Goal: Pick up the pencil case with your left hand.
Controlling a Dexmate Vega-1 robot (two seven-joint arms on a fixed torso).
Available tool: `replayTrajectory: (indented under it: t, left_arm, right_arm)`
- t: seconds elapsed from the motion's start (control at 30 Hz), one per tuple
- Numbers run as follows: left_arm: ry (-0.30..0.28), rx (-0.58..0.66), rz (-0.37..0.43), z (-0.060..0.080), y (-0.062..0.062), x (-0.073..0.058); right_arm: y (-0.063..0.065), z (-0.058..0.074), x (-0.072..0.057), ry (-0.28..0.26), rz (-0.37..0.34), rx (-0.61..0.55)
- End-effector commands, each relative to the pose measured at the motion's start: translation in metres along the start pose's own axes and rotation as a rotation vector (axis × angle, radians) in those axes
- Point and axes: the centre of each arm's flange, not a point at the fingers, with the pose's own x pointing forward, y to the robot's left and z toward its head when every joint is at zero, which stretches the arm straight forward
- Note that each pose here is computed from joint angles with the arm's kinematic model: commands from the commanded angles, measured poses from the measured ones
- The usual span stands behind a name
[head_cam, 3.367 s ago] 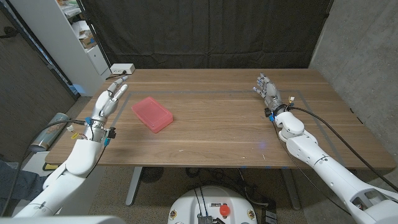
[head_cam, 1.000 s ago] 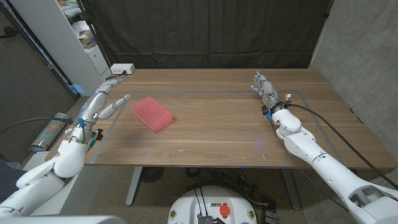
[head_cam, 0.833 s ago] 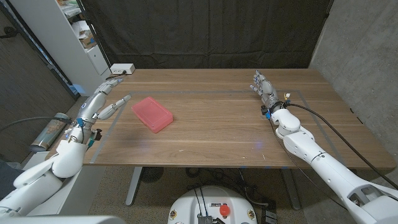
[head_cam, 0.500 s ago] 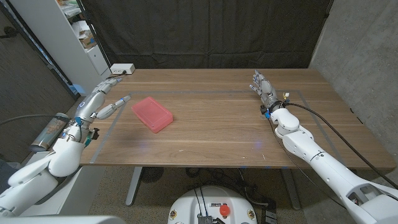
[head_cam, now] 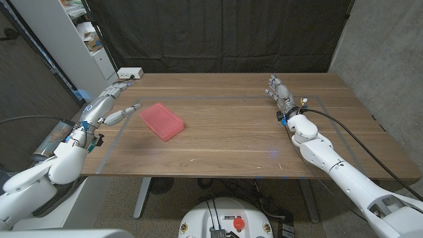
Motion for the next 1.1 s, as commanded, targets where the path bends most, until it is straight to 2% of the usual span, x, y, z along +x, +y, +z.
replayTrajectory:
  t: [0.03,0.2,0.4,0.53,0.7,1.1]
  left_arm:
    - [-0.006,0.074,-0.086,0.003,0.001,0.007]
    - [-0.014,0.105,-0.138,0.006,0.003,0.011]
    - [-0.021,0.152,-0.154,0.01,0.007,0.013]
    - [-0.032,0.178,-0.129,0.014,0.009,0.007]
    - [-0.017,0.187,-0.167,0.011,0.012,0.004]
    - [-0.032,0.28,-0.21,0.012,0.02,0.002]
  right_arm:
    - [-0.002,0.0,-0.002,-0.004,-0.012,0.007]
    - [-0.004,-0.001,-0.004,-0.005,-0.015,0.007]
    - [-0.004,-0.001,-0.004,-0.011,-0.015,0.008]
    - [-0.004,0.0,-0.002,-0.008,-0.022,0.018]
    - [-0.003,0.004,0.001,-0.019,-0.024,0.021]
    - [-0.003,0.008,0.003,-0.03,-0.024,0.018]
